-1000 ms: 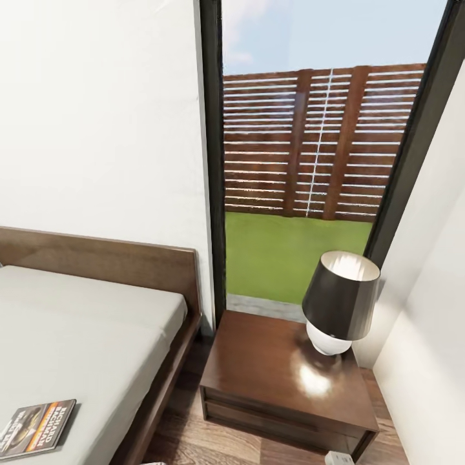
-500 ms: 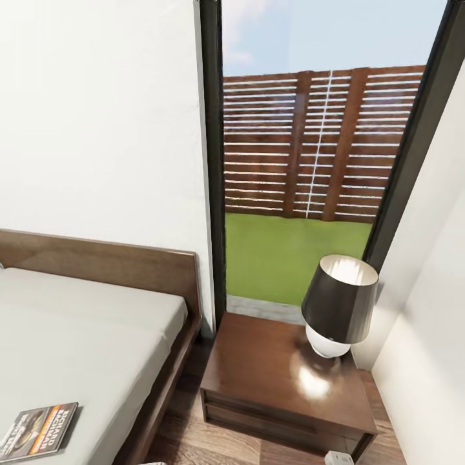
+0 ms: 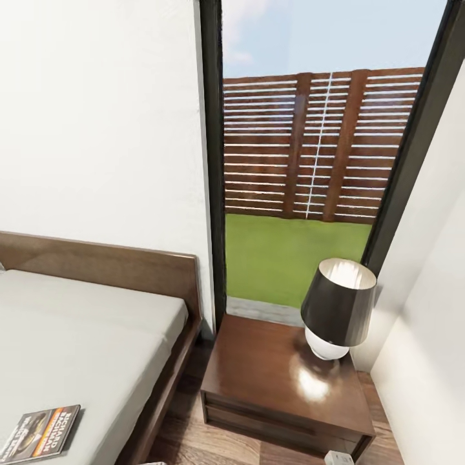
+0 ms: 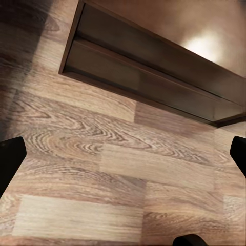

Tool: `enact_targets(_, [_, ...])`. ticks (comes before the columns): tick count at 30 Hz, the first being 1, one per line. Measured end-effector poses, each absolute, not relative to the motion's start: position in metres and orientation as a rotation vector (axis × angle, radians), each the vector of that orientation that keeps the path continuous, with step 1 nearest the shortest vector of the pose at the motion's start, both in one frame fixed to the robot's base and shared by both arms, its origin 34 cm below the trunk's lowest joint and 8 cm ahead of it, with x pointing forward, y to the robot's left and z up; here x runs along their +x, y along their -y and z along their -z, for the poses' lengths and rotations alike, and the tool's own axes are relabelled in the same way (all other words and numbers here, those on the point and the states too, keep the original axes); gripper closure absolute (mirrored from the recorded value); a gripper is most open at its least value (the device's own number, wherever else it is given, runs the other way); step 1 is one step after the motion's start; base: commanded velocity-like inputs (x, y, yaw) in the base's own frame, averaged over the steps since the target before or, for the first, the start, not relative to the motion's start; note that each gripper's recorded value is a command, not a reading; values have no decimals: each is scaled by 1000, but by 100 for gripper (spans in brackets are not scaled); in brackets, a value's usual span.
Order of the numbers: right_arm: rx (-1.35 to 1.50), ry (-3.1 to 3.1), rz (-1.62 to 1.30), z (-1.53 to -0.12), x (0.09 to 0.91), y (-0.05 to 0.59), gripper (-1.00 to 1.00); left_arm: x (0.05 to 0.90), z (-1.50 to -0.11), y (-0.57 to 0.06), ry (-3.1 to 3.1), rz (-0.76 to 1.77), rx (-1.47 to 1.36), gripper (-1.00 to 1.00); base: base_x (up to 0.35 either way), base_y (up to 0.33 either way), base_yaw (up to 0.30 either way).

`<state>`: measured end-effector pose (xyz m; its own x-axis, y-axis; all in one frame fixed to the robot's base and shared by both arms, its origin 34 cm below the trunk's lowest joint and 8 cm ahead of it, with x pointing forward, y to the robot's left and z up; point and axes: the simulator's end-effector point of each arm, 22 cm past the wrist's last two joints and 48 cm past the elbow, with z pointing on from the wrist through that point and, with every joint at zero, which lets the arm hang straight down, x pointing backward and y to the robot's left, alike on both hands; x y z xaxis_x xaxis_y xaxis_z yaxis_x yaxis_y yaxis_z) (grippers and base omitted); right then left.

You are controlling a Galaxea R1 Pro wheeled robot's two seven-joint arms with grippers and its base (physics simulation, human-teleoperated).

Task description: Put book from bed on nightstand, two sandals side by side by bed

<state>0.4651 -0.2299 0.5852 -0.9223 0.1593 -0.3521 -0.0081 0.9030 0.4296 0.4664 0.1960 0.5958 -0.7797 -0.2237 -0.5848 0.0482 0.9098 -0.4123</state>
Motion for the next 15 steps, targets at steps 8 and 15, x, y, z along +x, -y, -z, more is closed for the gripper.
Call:
enact_targets(8, [114, -2682, -608, -596, 464, 230, -100, 466, -607, -197, -2409, 541, -125, -100, 0, 0, 0])
enact_targets(15, [115, -2682, -607, -606, 463, 231, -100, 464, -616, -197, -2409, 541, -126, -100, 0, 0, 0])
